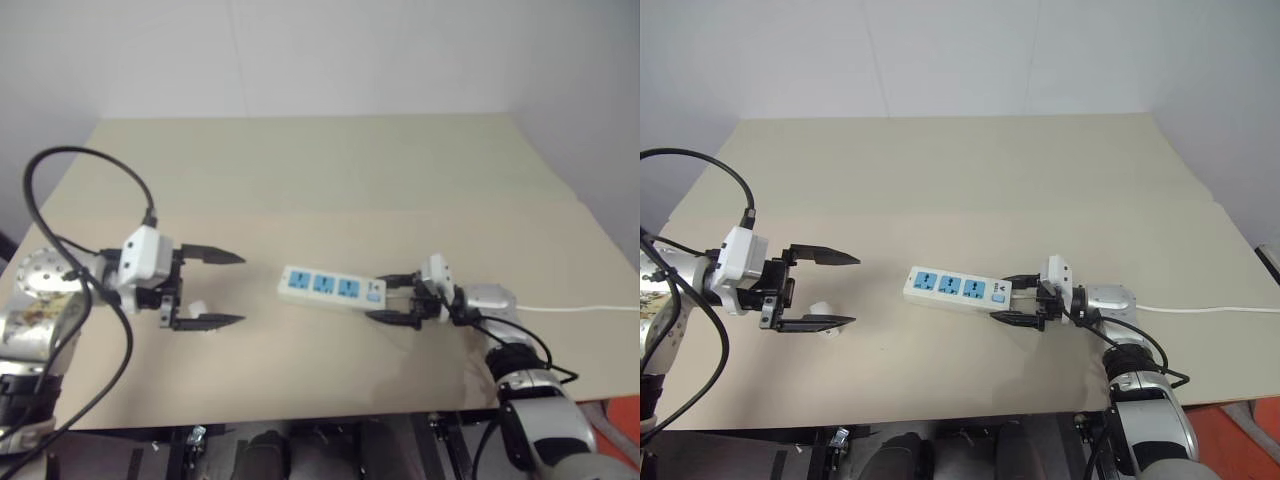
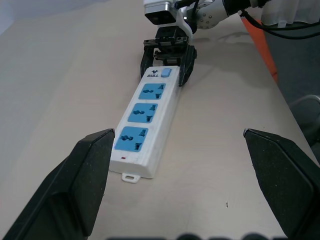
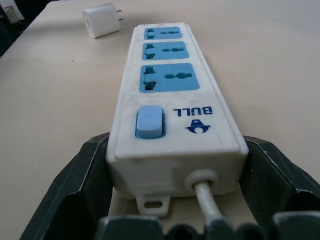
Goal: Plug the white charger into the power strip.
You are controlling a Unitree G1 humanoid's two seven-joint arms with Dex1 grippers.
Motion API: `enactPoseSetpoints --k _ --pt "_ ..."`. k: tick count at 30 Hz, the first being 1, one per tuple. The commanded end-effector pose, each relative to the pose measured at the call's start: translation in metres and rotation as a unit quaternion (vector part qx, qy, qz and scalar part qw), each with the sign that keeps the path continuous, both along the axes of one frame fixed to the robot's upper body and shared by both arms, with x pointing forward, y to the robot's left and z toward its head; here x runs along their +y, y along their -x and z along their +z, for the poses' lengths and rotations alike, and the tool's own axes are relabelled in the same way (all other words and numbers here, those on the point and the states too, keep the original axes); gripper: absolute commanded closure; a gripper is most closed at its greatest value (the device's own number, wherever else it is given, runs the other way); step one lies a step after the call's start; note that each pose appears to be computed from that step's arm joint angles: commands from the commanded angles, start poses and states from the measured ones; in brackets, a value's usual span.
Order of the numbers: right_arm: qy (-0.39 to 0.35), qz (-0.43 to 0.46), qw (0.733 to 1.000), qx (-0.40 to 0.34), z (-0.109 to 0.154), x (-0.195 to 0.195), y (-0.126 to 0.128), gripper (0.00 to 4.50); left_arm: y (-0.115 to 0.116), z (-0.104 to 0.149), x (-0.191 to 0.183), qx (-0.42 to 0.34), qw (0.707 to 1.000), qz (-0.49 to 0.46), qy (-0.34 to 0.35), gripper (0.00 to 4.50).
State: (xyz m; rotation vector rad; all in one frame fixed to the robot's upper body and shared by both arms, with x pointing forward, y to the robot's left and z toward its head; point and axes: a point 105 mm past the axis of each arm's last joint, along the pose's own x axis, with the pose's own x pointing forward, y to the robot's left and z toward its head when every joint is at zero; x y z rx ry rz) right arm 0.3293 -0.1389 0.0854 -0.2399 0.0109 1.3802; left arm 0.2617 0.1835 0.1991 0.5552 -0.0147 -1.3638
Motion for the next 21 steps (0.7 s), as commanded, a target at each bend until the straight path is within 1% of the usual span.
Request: enactPoseSetpoints --k 1,6,8,11,12,14,17,19,21 --pt "-0.004 0.034 0.999 -0.027 0.014 -0.007 0.014 1.05 0.001 0.008 0.002 -0.029 1.000 0.001 -0.006 0.00" --pt "0.011 0.060 0.998 -0.030 0.011 -0.007 0.034 1.05 -0.002 0.009 0.002 -0.032 0.999 -0.008 -0.017 0.00" --pt "0.011 0.057 0.998 -0.029 0.007 -0.004 0.038 1.05 -0.004 0.008 -0.001 -0.035 0.999 -0.017 -0.032 0.00" --pt "0.017 0.050 0.998 -0.024 0.000 -0.001 0.039 1.05 -0.007 0.007 -0.002 -0.046 0.995 -0.039 -0.084 0.00" --pt "0.017 0.047 0.999 -0.018 -0.003 0.000 0.039 1.05 -0.010 0.007 -0.002 -0.056 0.990 -0.050 -0.116 0.00" --pt "0.022 0.045 0.999 -0.010 -0.008 0.002 0.037 1.05 -0.016 0.006 0.000 -0.081 0.976 -0.070 -0.188 0.00" --pt "0.026 0.047 0.999 -0.001 -0.010 0.003 0.036 1.05 -0.021 0.005 0.004 -0.091 0.956 -0.098 -0.261 0.00" --pt "0.030 0.051 0.998 0.003 -0.011 0.005 0.035 1.05 -0.023 0.007 0.005 -0.109 0.936 -0.130 -0.309 0.00" --pt "0.037 0.060 0.998 0.006 -0.013 0.007 0.034 1.05 -0.020 0.014 -0.001 -0.139 0.908 -0.188 -0.347 0.00"
